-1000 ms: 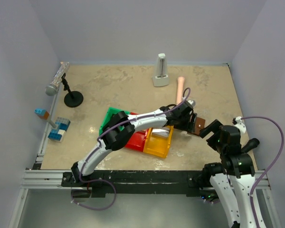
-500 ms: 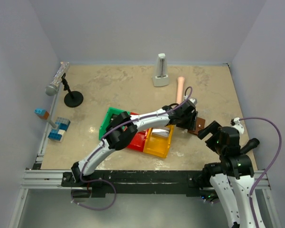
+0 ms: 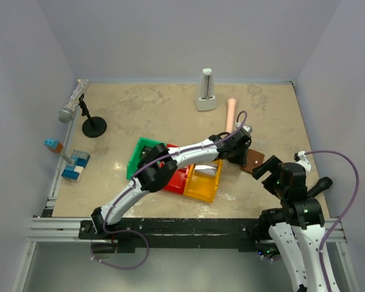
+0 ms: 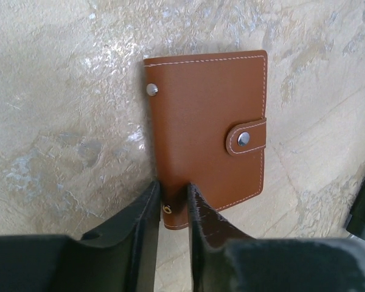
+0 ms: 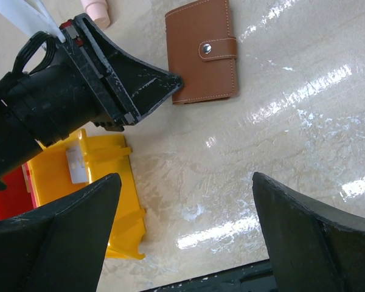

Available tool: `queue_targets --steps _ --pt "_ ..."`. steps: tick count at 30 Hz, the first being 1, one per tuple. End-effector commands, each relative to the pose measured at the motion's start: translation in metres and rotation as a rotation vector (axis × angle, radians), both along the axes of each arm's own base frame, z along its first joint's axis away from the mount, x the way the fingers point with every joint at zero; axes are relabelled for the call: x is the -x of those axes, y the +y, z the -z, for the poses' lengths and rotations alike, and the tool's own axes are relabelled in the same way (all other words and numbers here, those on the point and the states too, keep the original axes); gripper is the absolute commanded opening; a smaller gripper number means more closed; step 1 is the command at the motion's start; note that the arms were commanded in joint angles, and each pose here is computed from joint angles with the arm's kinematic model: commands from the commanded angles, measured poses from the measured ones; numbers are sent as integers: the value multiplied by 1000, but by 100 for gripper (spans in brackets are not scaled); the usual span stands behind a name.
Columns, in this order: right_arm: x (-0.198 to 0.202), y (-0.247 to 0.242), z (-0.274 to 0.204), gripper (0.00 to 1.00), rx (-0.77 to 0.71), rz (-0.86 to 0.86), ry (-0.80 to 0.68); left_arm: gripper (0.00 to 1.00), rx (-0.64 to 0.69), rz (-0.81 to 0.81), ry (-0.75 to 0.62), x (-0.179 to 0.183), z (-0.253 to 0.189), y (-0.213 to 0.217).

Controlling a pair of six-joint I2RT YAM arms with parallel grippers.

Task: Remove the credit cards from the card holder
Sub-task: Pick up the card holder from the center of the board.

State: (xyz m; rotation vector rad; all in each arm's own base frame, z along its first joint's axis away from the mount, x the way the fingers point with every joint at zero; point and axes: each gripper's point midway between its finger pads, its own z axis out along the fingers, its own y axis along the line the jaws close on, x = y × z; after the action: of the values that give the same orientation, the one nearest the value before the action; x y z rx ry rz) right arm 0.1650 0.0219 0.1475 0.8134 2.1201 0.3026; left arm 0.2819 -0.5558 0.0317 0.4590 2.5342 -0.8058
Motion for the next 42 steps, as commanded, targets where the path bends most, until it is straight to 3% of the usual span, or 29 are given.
queue_targets --steps 1,8,15,35,42 --pt "-4 0 -4 94 4 -4 -31 20 -41 -1 14 6 12 10" --pt "-3 0 -5 94 4 -5 -28 0 -9 11 1 9 -1 13" --pt "-2 -1 -11 94 10 -7 -34 0 66 23 -11 12 -25 15" --pt "-3 1 -66 96 91 -112 -136 0 342 20 -106 18 -155 30" --pt "-8 35 -99 99 -2 -282 -231 0 401 -1 -147 35 -188 79"
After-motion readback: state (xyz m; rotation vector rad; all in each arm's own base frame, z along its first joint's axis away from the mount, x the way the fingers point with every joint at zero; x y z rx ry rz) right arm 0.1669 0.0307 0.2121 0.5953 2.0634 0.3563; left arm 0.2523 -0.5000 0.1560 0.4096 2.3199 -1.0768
